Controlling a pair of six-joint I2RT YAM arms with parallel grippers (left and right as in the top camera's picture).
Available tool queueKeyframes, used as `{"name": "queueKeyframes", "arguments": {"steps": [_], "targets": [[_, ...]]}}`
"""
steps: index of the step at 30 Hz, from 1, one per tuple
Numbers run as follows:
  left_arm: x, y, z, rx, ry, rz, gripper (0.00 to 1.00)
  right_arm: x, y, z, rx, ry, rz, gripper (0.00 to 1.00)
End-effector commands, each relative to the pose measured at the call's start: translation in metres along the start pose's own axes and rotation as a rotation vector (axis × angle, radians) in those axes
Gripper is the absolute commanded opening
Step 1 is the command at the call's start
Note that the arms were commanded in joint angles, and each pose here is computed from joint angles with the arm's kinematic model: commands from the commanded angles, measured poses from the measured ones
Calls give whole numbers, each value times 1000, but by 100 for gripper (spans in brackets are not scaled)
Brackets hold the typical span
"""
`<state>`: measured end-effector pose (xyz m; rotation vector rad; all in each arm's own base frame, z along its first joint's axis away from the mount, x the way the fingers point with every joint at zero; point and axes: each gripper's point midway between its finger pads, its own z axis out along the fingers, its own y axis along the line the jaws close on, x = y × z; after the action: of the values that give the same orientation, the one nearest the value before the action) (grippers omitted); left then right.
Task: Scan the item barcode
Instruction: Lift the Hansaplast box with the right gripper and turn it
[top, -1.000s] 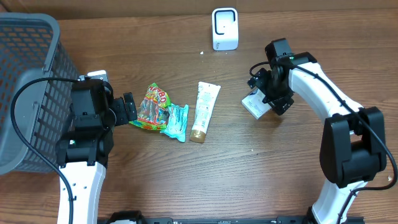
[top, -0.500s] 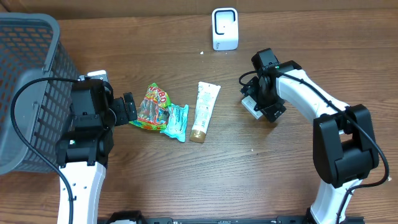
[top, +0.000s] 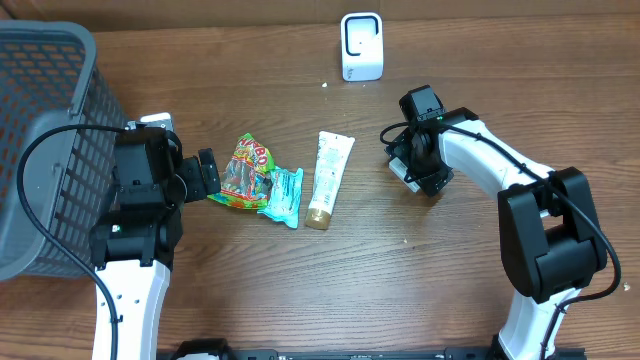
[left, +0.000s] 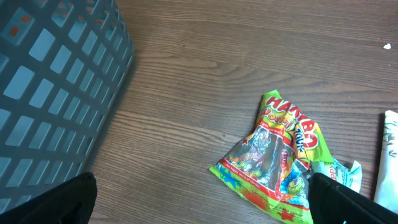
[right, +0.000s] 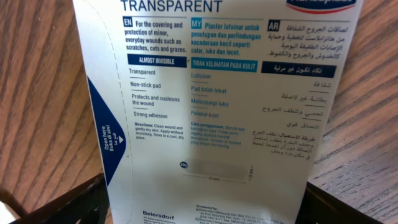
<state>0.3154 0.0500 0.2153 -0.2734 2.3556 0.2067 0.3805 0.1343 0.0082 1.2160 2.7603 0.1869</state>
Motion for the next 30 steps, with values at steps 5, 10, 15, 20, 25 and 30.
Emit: {"name": "queueKeyframes", "arguments": {"steps": [5, 10, 15, 20, 25, 30], "targets": [[-3, 3, -2, -11, -12, 9, 100, 7, -12, 5, 43, 23, -72, 78], [-3, 3, -2, -11, -12, 9, 100, 1, -12, -5, 54, 30, -210, 59], [-3, 3, -2, -11, -12, 9, 100, -12, -18, -15, 109, -11, -354, 54], [-3, 3, -2, -11, -12, 9, 100, -30, -34, -26, 237, -87, -509, 55], [-3, 3, -2, -11, -12, 9, 100, -42, -47, -38, 369, -160, -638, 55], [-3, 3, -2, -11, -12, 9, 100, -39, -42, -47, 465, -256, -770, 57]]}}
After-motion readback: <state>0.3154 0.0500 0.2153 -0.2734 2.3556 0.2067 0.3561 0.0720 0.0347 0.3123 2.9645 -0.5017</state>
